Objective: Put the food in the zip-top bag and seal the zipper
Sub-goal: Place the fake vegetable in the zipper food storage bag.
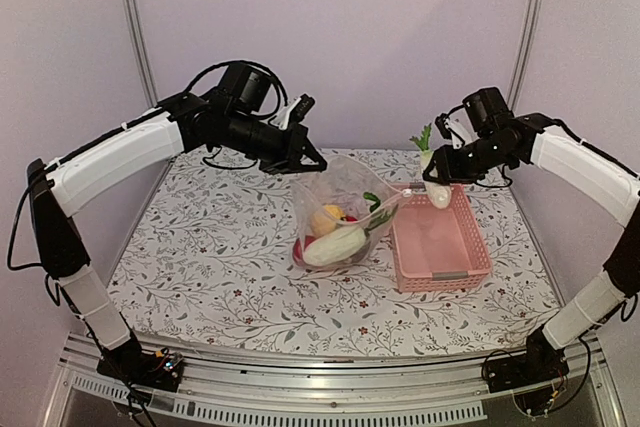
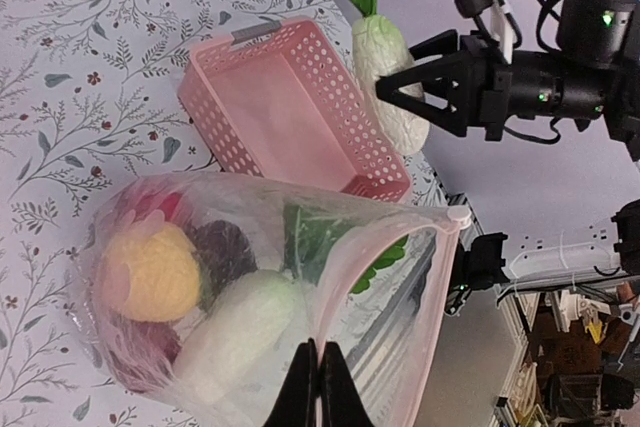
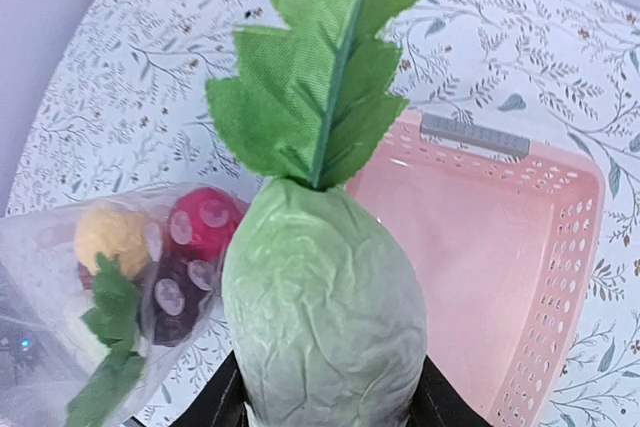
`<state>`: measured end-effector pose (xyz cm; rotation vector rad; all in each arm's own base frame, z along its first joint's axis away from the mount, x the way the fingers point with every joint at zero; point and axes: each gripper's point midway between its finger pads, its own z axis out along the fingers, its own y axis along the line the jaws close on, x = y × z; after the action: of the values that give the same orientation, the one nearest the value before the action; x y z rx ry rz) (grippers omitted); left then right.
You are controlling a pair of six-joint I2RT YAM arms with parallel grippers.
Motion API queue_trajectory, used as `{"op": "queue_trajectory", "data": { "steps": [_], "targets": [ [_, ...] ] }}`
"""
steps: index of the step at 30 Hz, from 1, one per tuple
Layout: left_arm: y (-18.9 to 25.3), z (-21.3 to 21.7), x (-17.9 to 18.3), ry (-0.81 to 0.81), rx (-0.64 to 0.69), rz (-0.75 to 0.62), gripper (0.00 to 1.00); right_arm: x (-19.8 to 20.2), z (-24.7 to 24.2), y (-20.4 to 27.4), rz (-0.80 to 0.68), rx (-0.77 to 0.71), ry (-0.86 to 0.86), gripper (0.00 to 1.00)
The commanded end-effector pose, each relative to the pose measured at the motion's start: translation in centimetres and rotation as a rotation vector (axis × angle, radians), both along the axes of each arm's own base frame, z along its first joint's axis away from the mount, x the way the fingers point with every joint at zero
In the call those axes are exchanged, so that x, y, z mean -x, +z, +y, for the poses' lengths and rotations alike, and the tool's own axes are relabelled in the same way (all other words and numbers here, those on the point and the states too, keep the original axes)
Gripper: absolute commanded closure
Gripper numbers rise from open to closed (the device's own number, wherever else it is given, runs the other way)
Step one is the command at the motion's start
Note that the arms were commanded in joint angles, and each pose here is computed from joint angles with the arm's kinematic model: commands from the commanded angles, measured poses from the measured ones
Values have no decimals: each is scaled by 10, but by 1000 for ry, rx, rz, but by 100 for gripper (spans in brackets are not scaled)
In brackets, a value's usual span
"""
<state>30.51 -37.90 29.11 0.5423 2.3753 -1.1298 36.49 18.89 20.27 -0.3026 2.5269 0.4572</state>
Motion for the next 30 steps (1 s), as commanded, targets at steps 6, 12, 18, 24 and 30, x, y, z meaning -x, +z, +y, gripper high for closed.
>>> {"op": "queue_trajectory", "data": {
  "steps": [6, 12, 18, 24, 30],
  "targets": [
    [-6, -3, -13, -3, 14, 10, 100, 34, 51, 158, -380, -319, 177, 77],
    [-9, -4, -17, -2, 16, 22, 100, 58, 100, 190, -500, -426, 304, 78],
    [-6, -4, -21, 2, 31, 27, 100, 77, 150, 190, -575, -455, 408, 75],
    [0, 0, -27, 14, 44, 26, 100, 63, 162, 129, -571, -346, 368, 48],
    [9, 9, -33, 36, 83, 31, 100, 72, 154, 150, -549, -358, 359, 17]
  ]
}}
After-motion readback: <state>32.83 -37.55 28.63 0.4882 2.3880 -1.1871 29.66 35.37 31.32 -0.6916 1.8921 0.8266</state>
